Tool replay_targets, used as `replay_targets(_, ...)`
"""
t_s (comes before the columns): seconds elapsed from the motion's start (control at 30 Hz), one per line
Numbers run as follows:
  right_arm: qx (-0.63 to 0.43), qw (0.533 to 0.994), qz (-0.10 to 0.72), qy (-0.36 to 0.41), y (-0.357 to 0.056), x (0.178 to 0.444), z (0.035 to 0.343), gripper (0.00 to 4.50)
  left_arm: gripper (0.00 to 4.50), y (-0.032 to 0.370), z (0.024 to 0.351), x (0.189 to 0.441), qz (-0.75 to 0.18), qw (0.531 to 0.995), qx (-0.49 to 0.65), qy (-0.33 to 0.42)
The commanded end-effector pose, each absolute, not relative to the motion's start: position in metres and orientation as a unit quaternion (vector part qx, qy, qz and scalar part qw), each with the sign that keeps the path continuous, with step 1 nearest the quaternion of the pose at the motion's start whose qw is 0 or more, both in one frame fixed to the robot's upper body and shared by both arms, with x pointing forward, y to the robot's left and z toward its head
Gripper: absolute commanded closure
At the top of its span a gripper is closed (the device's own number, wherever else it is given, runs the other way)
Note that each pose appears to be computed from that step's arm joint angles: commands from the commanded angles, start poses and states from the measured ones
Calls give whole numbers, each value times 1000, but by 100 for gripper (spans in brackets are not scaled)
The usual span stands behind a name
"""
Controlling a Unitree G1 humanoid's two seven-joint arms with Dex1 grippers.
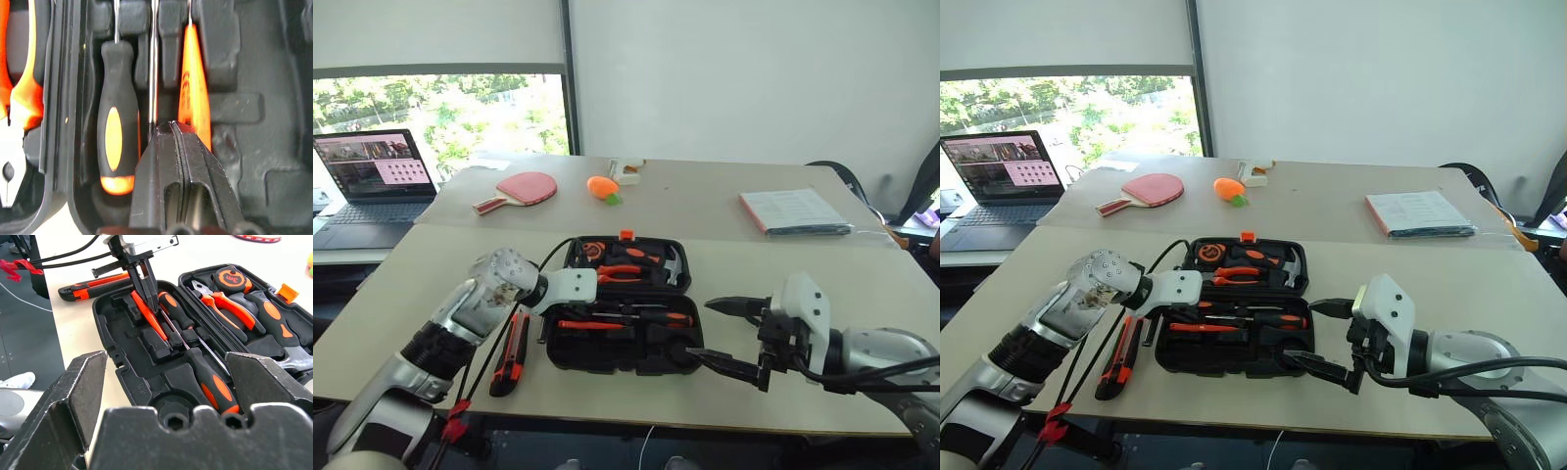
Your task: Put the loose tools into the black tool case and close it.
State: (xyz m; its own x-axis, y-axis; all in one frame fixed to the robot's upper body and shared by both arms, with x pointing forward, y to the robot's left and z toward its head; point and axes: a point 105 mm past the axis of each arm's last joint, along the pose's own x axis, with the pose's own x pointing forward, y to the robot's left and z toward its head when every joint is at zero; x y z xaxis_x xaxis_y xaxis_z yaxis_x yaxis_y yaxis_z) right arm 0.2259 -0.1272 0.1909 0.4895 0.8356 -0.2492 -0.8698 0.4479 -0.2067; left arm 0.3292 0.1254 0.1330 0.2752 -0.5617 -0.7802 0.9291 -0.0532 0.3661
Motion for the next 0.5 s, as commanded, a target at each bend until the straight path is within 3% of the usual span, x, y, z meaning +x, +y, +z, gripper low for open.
replay_targets(0.03,-164,848,504,28,-124,224,199,0,444,125,128,324,-572,642,470,199)
replay_targets(0.5,-161,848,504,33,-125,225,196,0,444,123,131,321,-568,621,518,154)
